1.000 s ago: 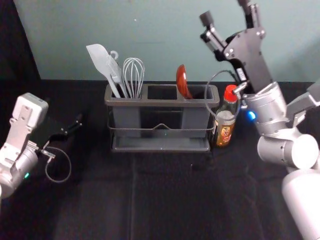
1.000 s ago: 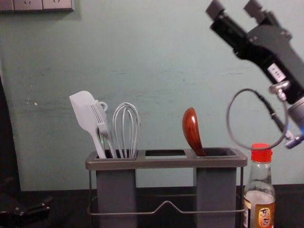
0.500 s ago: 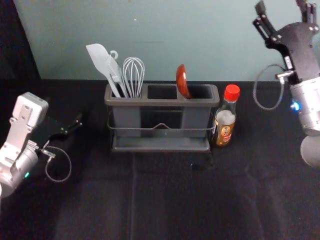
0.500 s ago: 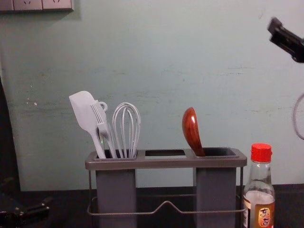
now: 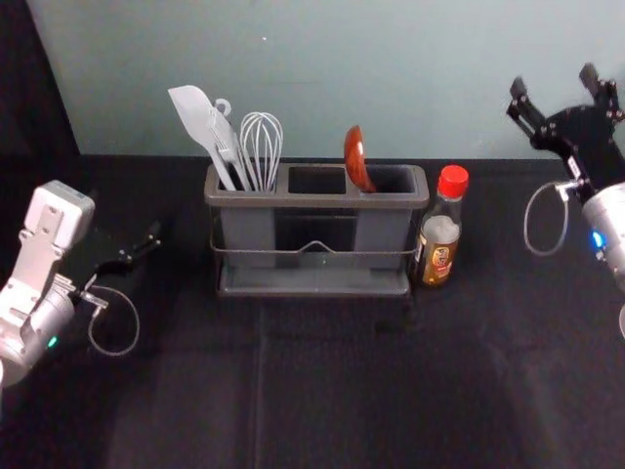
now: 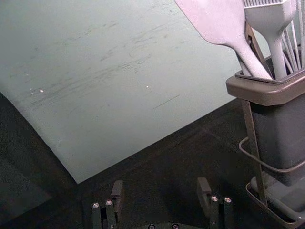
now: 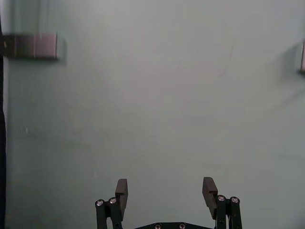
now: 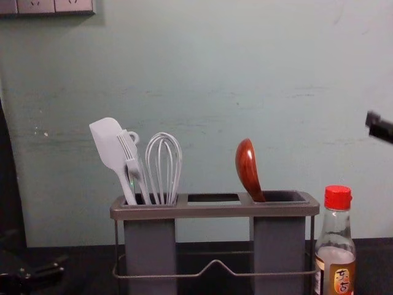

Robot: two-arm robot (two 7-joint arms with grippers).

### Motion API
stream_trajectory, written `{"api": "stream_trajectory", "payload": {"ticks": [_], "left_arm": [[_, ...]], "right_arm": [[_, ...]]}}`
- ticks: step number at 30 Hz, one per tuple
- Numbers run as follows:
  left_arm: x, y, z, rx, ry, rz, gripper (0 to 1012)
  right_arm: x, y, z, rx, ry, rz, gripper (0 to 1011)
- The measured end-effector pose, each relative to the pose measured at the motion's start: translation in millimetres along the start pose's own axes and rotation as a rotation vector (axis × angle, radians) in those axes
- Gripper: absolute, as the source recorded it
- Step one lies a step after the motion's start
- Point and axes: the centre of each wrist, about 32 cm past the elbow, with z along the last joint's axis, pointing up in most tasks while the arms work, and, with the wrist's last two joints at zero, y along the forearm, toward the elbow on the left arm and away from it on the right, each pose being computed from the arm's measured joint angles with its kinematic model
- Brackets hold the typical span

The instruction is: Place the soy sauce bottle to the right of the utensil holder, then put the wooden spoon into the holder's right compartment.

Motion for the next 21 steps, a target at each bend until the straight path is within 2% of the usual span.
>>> {"api": "stream_trajectory", "payload": {"ticks": [1, 4, 9, 17, 21], "left_arm": [[0.0, 0.0, 0.0, 0.0, 0.0, 0.0, 1000], [0.0, 0.0, 0.0, 0.0, 0.0, 0.0, 1000], [0.0, 0.0, 0.0, 0.0, 0.0, 0.0, 1000], [0.0, 0.0, 0.0, 0.0, 0.0, 0.0, 1000], [0.0, 0.0, 0.0, 0.0, 0.0, 0.0, 1000]], "right_arm": [[0.0, 0.0, 0.0, 0.0, 0.0, 0.0, 1002], [1.4, -6.4, -10.6, -0.062, 0.003, 0.005, 1002], [-0.5, -13.8, -22.3, -0.125, 0.011, 0.018, 1002], [-3.7, -22.5, -31.4, -0.215, 0.018, 0.042, 1002], [-3.8, -24.5, -28.4, -0.262, 0.013, 0.056, 1002]]}}
